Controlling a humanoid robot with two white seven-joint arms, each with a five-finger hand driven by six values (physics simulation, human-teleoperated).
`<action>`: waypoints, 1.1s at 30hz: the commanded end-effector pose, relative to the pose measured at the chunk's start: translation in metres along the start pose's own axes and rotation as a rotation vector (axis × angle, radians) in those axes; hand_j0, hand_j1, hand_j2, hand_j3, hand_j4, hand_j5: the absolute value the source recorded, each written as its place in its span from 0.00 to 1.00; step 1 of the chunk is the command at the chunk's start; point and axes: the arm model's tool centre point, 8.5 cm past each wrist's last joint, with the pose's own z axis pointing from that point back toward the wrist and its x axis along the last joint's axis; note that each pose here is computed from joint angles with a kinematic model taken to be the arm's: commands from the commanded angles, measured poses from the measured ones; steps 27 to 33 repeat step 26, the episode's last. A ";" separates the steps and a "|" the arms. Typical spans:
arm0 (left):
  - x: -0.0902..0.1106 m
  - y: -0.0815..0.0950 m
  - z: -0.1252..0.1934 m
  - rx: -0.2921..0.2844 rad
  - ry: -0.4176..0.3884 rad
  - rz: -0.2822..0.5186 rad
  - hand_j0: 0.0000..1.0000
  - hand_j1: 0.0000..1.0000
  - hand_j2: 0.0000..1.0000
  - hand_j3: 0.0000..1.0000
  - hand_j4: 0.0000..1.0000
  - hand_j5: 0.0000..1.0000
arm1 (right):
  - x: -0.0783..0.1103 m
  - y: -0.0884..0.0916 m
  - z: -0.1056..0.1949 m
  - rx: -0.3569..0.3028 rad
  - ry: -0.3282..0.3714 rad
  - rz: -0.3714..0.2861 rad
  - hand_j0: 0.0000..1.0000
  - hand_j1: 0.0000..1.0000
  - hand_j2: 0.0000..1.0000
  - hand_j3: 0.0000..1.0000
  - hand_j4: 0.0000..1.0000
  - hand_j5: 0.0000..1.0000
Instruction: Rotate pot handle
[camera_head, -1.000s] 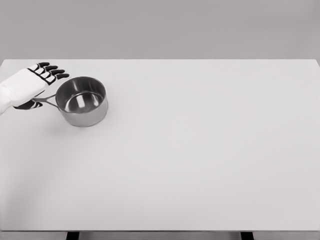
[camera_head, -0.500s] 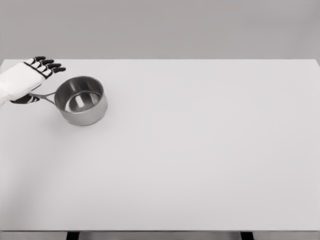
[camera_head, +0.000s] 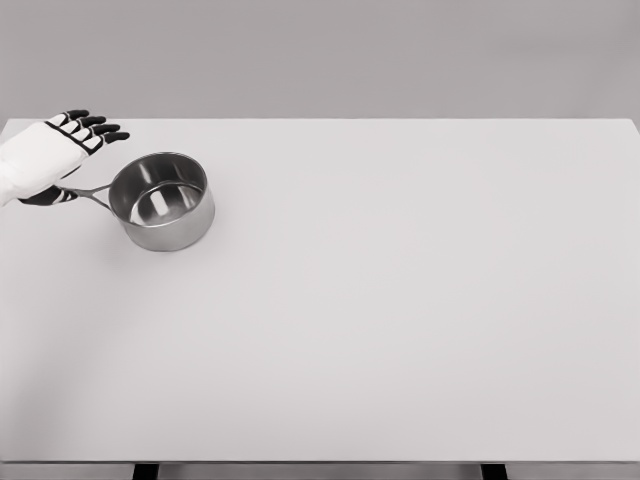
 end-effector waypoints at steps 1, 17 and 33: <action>0.000 0.001 0.000 0.005 -0.001 0.005 1.00 1.00 1.00 1.00 1.00 1.00 | 0.000 0.000 0.000 0.000 0.000 -0.001 1.00 1.00 1.00 1.00 1.00 1.00; 0.012 0.080 0.022 0.150 -0.111 -0.020 1.00 1.00 1.00 1.00 1.00 1.00 | 0.000 0.000 0.000 0.000 0.000 -0.001 1.00 1.00 1.00 1.00 1.00 1.00; 0.014 0.072 0.014 0.110 -0.099 0.008 1.00 1.00 1.00 1.00 1.00 1.00 | 0.000 0.000 0.000 0.000 0.000 -0.001 1.00 1.00 1.00 1.00 1.00 1.00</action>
